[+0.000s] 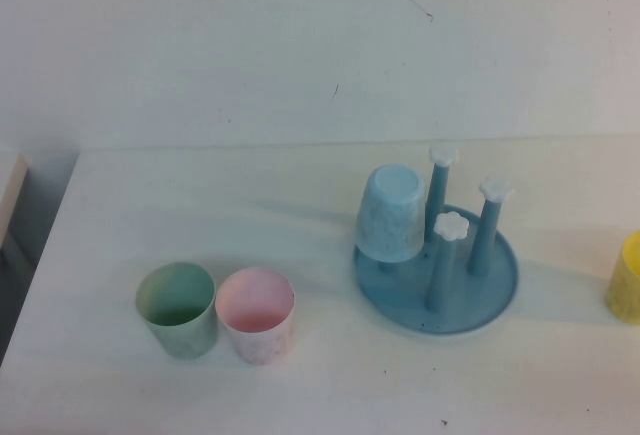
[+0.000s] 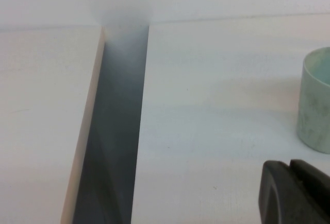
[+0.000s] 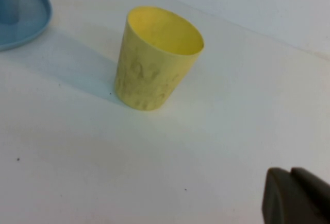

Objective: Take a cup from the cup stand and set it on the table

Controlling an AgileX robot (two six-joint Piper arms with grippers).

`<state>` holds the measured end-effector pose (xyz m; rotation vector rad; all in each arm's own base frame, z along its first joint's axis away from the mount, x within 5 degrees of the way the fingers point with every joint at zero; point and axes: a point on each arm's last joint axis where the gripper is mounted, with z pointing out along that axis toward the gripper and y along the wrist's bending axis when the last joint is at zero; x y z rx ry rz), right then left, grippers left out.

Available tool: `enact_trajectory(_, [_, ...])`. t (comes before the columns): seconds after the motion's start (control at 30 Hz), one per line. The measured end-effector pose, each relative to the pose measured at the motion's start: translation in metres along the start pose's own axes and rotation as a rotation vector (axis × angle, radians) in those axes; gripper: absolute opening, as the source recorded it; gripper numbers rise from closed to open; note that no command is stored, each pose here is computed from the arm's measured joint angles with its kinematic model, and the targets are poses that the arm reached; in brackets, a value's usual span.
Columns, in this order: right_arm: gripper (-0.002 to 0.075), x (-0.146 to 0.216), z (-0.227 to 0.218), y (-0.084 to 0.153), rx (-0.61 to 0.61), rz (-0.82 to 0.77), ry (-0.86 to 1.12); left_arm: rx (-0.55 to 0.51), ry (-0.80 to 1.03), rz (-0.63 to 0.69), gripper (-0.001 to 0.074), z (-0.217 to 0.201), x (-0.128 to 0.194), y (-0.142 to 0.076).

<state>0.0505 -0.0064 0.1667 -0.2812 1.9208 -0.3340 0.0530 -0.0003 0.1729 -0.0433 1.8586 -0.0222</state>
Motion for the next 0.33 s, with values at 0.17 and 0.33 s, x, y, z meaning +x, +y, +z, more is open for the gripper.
enact_trajectory(0.17, [-0.0001, 0.0000, 0.0000, 0.0000, 0.000, 0.000, 0.000, 0.028, 0.001, 0.008, -0.0002, 0.0000, 0.0001, -0.0016])
enact_trajectory(0.33, [-0.0001, 0.0000, 0.0000, 0.0000, 0.000, -0.001, 0.000, 0.077, 0.003, 0.023, -0.0003, -0.0002, 0.0002, -0.0043])
